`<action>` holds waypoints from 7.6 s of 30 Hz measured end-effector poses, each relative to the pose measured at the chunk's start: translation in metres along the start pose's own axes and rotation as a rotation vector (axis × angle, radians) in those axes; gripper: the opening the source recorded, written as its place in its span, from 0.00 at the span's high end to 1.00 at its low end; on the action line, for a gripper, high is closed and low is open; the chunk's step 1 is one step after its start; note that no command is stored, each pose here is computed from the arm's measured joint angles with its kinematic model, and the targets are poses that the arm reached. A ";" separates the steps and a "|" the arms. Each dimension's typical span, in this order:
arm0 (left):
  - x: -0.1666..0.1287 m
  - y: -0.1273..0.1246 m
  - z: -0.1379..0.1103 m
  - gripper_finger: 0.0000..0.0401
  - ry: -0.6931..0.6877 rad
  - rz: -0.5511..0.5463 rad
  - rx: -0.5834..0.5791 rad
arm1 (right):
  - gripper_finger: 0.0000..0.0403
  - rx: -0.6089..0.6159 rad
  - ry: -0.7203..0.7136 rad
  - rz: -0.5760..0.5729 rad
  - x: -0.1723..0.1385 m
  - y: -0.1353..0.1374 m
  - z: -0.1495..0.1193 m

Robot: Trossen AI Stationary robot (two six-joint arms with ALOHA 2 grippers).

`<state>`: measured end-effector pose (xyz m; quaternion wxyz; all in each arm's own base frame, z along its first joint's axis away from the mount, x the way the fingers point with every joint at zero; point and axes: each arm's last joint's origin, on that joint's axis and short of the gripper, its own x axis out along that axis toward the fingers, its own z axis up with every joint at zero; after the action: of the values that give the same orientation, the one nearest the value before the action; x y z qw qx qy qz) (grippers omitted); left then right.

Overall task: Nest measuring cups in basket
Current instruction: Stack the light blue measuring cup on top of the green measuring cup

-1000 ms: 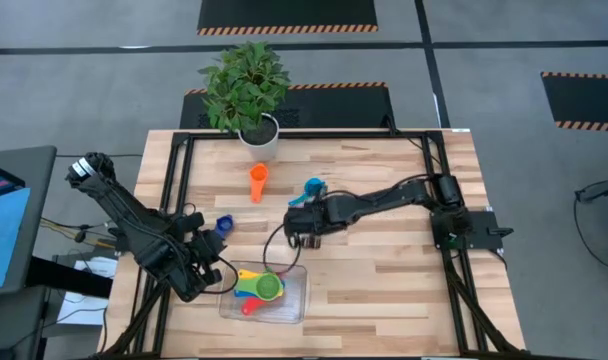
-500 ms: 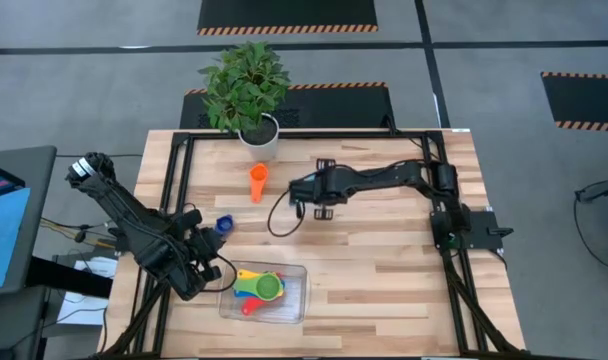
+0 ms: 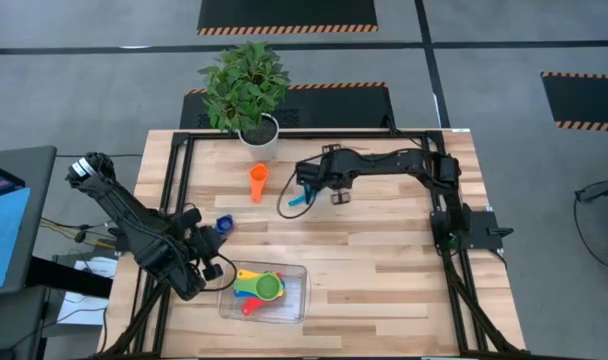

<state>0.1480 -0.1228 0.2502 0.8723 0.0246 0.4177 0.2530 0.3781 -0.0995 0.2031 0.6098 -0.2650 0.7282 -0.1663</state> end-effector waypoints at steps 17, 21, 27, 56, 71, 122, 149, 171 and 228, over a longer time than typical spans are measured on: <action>0.000 0.005 0.000 0.85 -0.035 0.056 0.022 | 0.83 -0.061 0.212 -0.087 0.004 -0.019 -0.030; 0.000 0.005 0.000 0.85 -0.053 0.065 0.006 | 0.77 -0.050 0.212 -0.061 0.004 -0.023 -0.034; 0.000 0.005 0.000 0.85 -0.061 0.068 0.002 | 0.61 -0.041 0.198 -0.054 0.004 -0.023 -0.033; 0.000 0.009 -0.001 0.85 -0.045 0.093 -0.008 | 0.55 0.445 -0.802 0.354 -0.046 -0.048 -0.113; 0.000 0.009 -0.001 0.85 -0.049 0.095 0.010 | 0.52 0.584 -0.869 0.339 0.039 -0.021 -0.072; 0.000 0.009 0.000 0.85 -0.065 0.099 0.006 | 0.62 0.262 -0.863 0.299 0.043 0.007 -0.027; 0.000 0.009 0.000 0.85 -0.070 0.099 -0.003 | 0.67 0.228 -0.941 0.393 0.001 0.023 0.016; 0.000 0.009 0.000 0.85 -0.076 0.098 -0.030 | 0.56 0.677 -0.843 0.437 -0.041 0.002 0.055; 0.000 0.008 -0.001 0.85 -0.052 0.086 -0.015 | 0.36 0.694 -0.395 0.570 0.028 0.045 0.140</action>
<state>0.1441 -0.1163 0.2519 0.8713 0.0424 0.3915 0.2927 0.5032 -0.0680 0.1270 0.8097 0.1370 0.5440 -0.1722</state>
